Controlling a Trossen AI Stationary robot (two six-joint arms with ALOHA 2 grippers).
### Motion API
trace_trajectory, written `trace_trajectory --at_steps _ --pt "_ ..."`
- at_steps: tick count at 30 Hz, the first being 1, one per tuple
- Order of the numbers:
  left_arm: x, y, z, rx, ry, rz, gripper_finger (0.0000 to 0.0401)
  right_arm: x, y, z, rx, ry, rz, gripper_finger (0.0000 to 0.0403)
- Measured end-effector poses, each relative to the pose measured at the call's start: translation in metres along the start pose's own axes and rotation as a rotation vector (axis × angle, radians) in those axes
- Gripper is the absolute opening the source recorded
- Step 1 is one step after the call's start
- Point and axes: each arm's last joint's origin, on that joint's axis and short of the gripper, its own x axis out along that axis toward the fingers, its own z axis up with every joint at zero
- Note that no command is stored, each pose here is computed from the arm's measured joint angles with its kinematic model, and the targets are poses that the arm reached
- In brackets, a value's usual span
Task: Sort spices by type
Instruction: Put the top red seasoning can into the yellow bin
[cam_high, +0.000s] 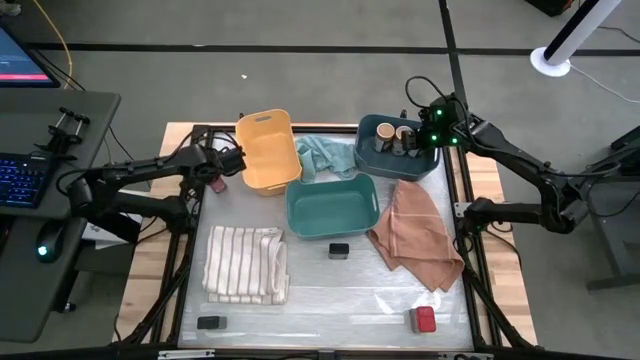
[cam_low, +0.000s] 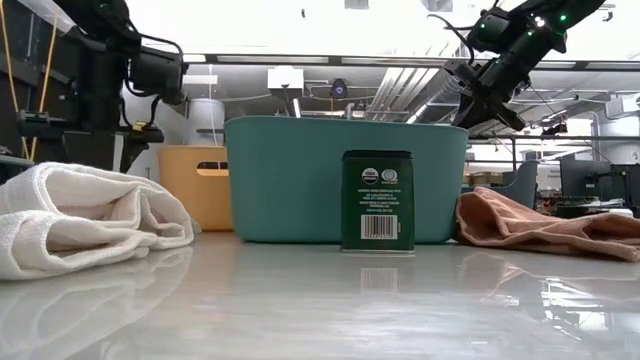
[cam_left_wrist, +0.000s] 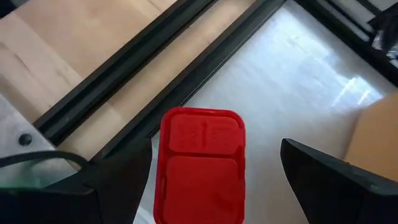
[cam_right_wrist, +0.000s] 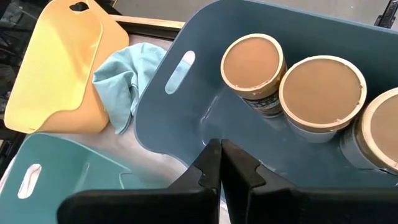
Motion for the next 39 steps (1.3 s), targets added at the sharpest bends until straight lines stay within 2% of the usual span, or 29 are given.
trace_trajectory --at_steps 15,32,36,39 --pt "0.006 -0.003 0.007 0.129 0.054 0.021 0.034 0.0 0.0 -0.001 -0.017 0.006 -0.003 0.0" --pt "0.017 -0.012 -0.002 0.166 0.078 0.067 0.0339 0.0 0.0 -0.001 -0.017 0.009 0.001 0.0" --pt "0.018 -0.012 -0.003 0.163 0.077 0.071 0.0325 0.0 0.0 -0.001 -0.017 0.009 0.001 0.0" --pt "0.018 -0.012 -0.003 0.161 0.074 0.071 0.0299 0.0 0.0 -0.001 -0.017 0.009 0.001 0.0"
